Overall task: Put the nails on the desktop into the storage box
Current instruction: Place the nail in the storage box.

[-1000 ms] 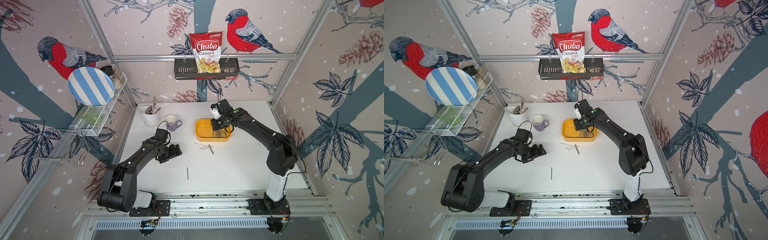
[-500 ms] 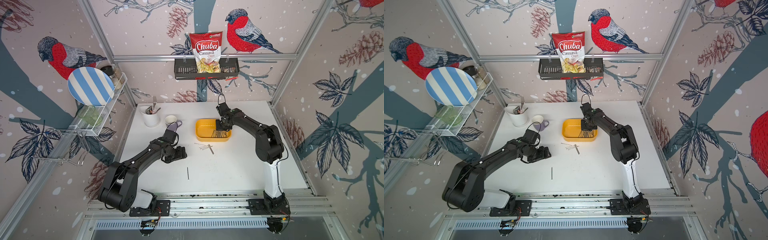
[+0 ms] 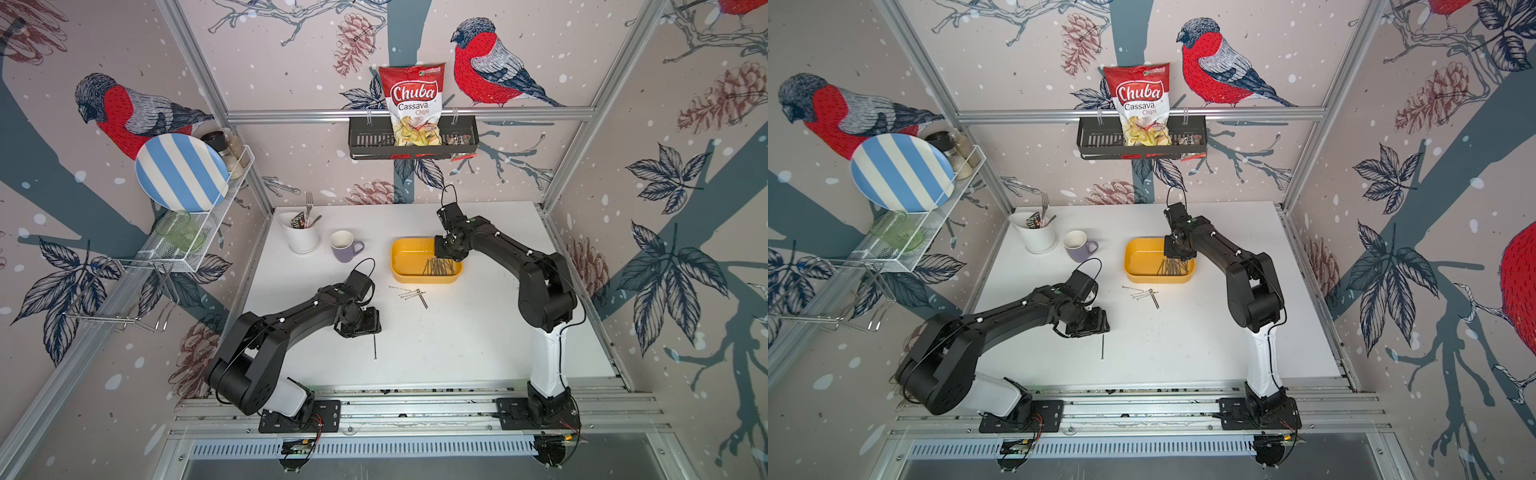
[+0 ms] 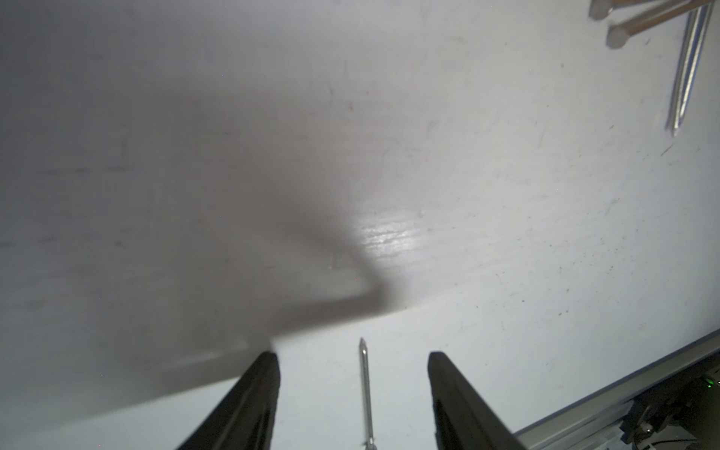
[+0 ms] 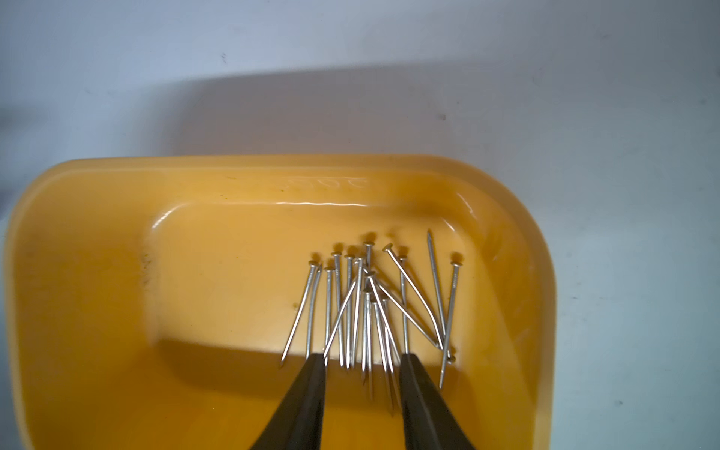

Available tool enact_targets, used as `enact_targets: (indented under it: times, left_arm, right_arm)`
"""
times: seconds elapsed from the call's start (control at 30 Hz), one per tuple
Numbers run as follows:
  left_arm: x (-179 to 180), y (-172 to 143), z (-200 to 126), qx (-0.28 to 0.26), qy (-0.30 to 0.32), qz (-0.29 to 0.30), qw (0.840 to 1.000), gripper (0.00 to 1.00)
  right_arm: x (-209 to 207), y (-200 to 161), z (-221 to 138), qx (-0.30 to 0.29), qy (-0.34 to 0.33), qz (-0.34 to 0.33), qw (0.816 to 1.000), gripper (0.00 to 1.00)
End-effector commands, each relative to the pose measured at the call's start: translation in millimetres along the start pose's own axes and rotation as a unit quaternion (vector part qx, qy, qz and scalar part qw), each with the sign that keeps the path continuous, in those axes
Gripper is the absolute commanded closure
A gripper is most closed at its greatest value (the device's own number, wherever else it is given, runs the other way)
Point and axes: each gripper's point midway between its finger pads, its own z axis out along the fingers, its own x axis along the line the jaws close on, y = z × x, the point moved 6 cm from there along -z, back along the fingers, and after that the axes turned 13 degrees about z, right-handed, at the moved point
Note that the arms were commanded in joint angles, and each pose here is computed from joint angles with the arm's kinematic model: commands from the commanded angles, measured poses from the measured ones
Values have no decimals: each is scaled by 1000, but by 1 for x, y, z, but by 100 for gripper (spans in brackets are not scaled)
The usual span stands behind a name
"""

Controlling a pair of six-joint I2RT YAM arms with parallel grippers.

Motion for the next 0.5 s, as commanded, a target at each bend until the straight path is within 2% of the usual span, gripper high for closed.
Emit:
enact_targets:
  times: [0.0, 0.23, 0.47]
  left_arm:
    - [-3, -8, 4, 7, 24, -5, 1000, 38]
    - [-13, -35, 13, 38, 37, -2, 999, 49]
    - [-15, -65, 19, 80, 59, 2, 995, 60]
  right_arm:
    - [8, -1, -18, -14, 17, -6, 1000, 62]
    - [15, -12, -37, -23, 41, -15, 999, 61]
    - [9, -31, -34, -12, 45, -18, 999, 61]
